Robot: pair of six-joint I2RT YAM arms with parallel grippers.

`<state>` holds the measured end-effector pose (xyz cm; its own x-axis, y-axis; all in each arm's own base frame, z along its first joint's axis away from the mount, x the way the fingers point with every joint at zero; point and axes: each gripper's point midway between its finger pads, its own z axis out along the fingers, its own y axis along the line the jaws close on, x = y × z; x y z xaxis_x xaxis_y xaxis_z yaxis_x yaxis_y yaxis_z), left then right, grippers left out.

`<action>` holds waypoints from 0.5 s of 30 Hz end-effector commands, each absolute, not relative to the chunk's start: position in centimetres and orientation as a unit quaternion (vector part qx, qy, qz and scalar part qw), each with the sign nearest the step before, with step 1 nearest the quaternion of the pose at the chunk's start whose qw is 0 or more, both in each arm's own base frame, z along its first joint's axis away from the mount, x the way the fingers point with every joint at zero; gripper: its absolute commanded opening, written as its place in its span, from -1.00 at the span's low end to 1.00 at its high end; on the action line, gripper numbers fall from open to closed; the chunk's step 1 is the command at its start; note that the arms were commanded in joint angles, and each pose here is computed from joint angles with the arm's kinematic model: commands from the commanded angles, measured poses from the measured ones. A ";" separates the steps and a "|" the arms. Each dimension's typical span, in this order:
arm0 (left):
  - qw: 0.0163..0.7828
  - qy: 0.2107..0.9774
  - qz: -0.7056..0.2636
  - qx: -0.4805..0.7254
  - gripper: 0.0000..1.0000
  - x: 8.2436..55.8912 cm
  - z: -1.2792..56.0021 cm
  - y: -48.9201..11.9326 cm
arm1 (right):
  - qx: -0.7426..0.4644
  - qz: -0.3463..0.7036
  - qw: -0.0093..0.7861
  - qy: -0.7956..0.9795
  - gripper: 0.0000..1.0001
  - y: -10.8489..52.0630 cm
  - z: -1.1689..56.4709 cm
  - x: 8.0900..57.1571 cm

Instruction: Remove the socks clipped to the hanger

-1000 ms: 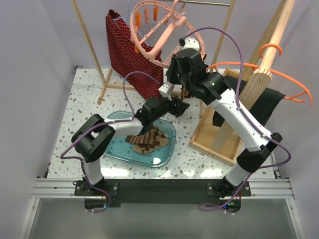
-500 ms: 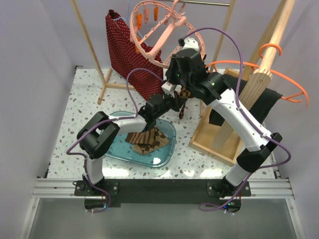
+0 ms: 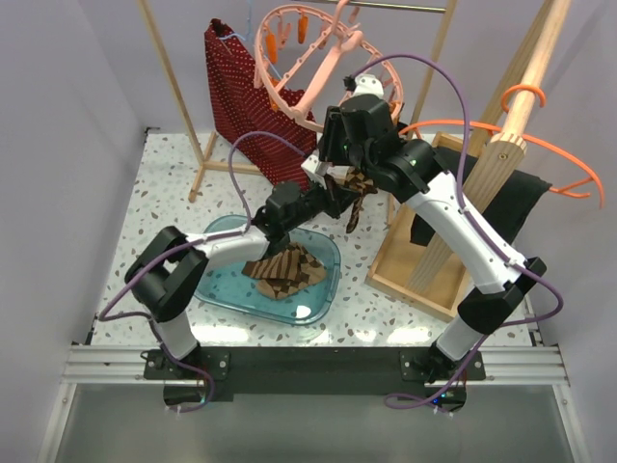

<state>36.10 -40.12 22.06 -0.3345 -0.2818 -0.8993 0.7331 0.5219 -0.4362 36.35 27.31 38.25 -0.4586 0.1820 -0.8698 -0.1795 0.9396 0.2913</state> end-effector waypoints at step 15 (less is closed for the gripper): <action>0.499 0.628 -0.568 0.185 -1.00 29.2 27.6 -38.7 | -0.028 0.149 0.504 0.850 0.19 24.0 38.8 32.7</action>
<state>30.58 -39.33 23.98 -0.4662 -0.2899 -0.8358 0.7596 0.3532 -0.5461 34.54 26.09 37.04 -0.5124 0.1192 -0.8505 -0.1882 0.9507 0.2466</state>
